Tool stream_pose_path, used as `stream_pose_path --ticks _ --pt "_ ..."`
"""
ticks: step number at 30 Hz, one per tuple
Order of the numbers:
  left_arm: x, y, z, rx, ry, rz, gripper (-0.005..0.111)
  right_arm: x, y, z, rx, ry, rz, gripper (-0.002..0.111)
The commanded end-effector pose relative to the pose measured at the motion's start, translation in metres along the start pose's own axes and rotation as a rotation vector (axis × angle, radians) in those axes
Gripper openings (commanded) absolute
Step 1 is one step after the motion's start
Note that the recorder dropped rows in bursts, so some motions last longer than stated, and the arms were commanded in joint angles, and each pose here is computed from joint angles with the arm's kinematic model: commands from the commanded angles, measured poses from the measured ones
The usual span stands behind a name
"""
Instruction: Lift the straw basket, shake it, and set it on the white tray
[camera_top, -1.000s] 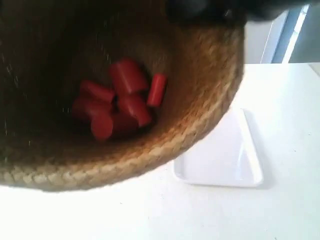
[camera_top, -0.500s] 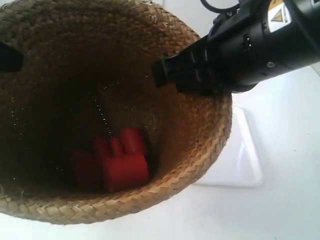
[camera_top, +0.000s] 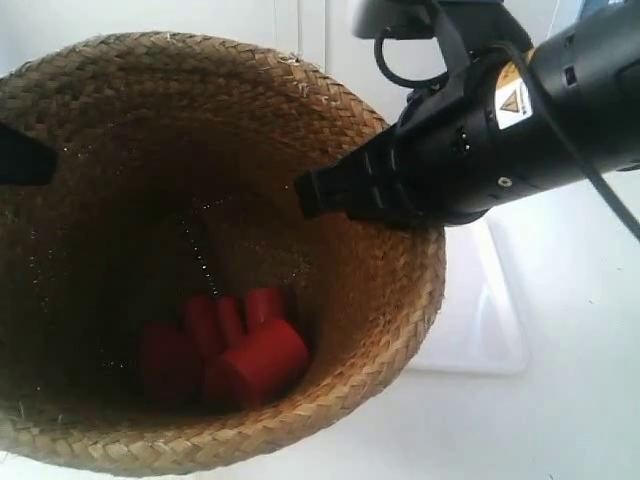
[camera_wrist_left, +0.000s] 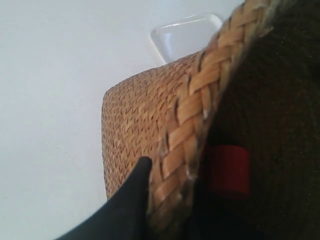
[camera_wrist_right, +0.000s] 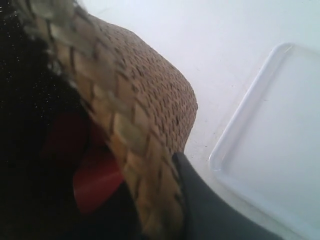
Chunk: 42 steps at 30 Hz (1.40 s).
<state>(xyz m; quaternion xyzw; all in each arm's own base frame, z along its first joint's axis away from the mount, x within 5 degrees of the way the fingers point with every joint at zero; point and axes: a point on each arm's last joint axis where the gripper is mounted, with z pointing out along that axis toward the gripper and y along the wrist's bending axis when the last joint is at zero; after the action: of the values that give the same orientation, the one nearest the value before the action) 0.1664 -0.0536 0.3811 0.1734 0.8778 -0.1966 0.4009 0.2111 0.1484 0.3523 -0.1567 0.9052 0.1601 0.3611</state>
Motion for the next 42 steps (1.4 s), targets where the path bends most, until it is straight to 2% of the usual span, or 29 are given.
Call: stream_pose_path --ticks 1,4,5,6,7,9,10,11,13,16,26,30,36,42 --pt "-0.019 -0.022 -0.036 0.074 -0.118 -0.004 0.000 -0.016 0.003 -0.039 -0.008 -0.022 -0.038 0.000" --pt "-0.039 -0.064 -0.106 0.170 -0.336 0.179 0.000 -0.039 0.015 -0.130 -0.147 -0.264 -0.051 0.000" --pt "-0.039 -0.071 -0.121 0.154 -0.381 0.268 0.000 -0.040 0.015 -0.153 -0.172 -0.364 -0.049 0.000" --pt "-0.037 -0.067 -0.119 0.101 -0.377 0.301 0.000 -0.038 0.010 -0.152 -0.138 -0.425 -0.068 0.000" --pt "-0.032 -0.050 -0.101 0.022 -0.323 0.238 0.000 -0.034 0.004 -0.132 -0.081 -0.415 -0.070 0.000" --pt "-0.019 -0.014 -0.047 -0.069 -0.132 0.046 0.000 -0.016 -0.012 -0.060 0.078 -0.168 -0.003 0.000" --pt "-0.014 -0.006 -0.036 -0.105 -0.067 -0.012 0.000 -0.009 -0.018 -0.046 0.130 -0.057 0.017 0.000" --pt "-0.012 -0.004 -0.032 -0.101 -0.049 0.006 0.000 -0.007 -0.017 -0.040 0.132 -0.016 -0.001 0.000" --pt "-0.016 -0.013 -0.032 -0.008 -0.102 0.039 0.000 -0.008 -0.008 -0.038 0.056 -0.037 -0.027 0.000" --pt "-0.020 -0.009 -0.036 -0.067 -0.125 0.036 0.000 -0.012 -0.007 -0.048 0.039 -0.113 -0.009 0.000" --pt "-0.025 -0.015 -0.034 0.017 -0.152 -0.032 0.000 -0.008 -0.008 -0.049 0.049 -0.071 -0.004 0.000" --pt "-0.030 -0.008 -0.017 0.041 -0.118 -0.073 0.000 -0.011 -0.019 -0.045 0.113 -0.016 0.026 0.000" --pt "-0.051 -0.006 0.014 0.208 -0.189 -0.233 0.000 -0.032 -0.044 -0.044 0.232 0.077 0.032 0.000" --pt "-0.062 -0.009 0.049 0.232 -0.195 -0.279 0.000 -0.052 -0.070 -0.044 0.319 0.153 0.017 0.000"
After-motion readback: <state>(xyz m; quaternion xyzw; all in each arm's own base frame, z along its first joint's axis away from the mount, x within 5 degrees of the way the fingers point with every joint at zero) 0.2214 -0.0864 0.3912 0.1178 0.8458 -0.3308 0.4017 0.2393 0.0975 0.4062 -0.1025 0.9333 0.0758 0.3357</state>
